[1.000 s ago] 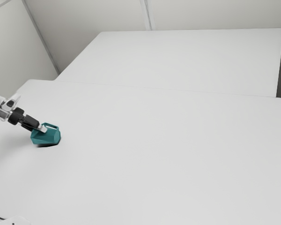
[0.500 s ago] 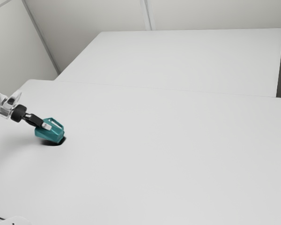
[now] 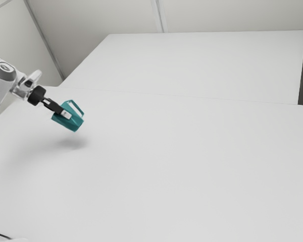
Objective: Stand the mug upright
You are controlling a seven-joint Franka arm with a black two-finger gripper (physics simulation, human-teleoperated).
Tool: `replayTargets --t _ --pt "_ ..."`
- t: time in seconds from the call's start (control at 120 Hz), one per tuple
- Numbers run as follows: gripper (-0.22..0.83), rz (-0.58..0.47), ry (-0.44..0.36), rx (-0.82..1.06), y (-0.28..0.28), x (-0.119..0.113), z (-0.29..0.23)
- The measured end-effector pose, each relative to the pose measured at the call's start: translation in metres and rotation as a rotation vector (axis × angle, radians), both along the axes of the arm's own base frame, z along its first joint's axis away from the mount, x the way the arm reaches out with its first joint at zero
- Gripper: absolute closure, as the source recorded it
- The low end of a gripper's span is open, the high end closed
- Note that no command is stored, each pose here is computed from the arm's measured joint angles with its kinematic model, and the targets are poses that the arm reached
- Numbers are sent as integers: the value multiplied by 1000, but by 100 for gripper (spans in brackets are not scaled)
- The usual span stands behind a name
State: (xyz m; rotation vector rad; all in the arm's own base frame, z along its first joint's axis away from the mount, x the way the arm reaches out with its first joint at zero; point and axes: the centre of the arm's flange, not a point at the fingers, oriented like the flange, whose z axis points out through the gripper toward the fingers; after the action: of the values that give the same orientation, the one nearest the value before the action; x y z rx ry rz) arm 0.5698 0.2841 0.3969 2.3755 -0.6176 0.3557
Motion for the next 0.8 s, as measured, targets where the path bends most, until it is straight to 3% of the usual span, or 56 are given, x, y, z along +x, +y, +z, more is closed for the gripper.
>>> replayTargets --t 0.225,0.467,0.8 --pt "79 -140 -5 188 -102 37 1" --pt "79 -260 4 405 -192 28 -21" --pt "79 -345 -90 664 -284 39 -37"
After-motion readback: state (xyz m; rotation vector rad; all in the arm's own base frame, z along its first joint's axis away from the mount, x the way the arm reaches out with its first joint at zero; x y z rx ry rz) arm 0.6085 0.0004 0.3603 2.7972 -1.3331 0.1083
